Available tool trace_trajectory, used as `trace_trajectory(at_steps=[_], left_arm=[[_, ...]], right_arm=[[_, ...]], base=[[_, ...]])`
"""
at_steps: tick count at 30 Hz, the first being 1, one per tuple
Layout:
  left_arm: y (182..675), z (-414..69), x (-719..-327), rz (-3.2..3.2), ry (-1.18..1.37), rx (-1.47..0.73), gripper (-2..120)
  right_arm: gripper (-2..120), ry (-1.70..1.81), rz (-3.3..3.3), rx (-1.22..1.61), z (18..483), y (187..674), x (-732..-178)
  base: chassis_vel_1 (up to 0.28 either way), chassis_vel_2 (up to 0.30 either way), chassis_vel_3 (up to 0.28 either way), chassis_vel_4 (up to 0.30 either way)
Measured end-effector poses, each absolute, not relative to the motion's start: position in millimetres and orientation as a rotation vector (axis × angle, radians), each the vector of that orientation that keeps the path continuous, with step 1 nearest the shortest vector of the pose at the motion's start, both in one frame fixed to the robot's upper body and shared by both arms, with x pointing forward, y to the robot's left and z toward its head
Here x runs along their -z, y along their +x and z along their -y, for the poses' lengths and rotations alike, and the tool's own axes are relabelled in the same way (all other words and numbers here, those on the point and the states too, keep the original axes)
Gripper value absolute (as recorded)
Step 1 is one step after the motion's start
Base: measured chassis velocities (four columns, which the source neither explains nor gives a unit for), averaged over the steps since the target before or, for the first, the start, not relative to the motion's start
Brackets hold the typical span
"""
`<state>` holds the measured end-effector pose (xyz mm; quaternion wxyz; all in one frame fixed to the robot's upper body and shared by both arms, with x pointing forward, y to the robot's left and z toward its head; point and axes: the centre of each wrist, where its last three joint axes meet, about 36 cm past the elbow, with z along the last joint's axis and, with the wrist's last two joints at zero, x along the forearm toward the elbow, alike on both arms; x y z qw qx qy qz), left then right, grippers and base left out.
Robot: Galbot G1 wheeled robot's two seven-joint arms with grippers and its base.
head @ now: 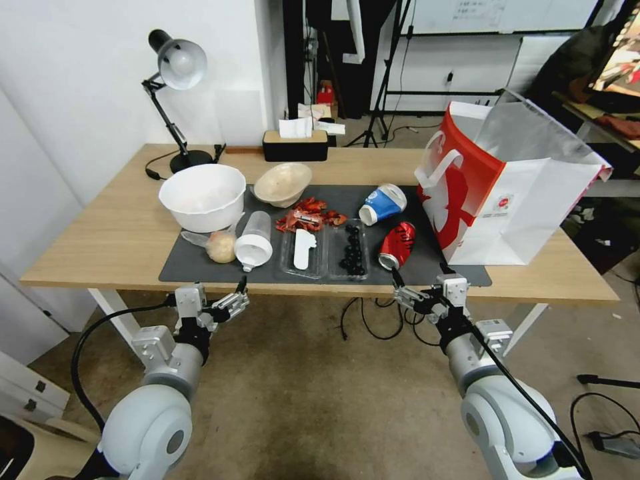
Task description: Pick up the trash from the table and place it into the takeout bag.
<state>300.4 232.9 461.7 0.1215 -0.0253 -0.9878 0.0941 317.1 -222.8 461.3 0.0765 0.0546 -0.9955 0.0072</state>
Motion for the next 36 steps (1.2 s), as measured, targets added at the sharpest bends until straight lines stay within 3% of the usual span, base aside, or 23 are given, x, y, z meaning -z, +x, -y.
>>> trace_trajectory(at_steps=[18, 24, 36], left_arm=[[300.6, -226.8, -453.2, 2.895, -0.106, -0.251, 100], [302.7, -229.1, -446.6, 2.894, -0.088, -0.242, 100], [299.3, -231.7, -441.1, 2.913, -0.059, -0.196, 100]], right_arm=[[100, 0.195, 2.942, 0.031, 206.5, 386.5, -469.4], [100, 0.115, 2.882, 0.007, 189.8, 432.5, -490.5], [100, -0.032, 2.803, -0.143, 166.3, 447.3, -514.1]], base=[[0.0, 0.0, 0.0, 0.0], [0.0, 0.0, 0.0, 0.0], [0.0, 0.0, 0.0, 0.0]])
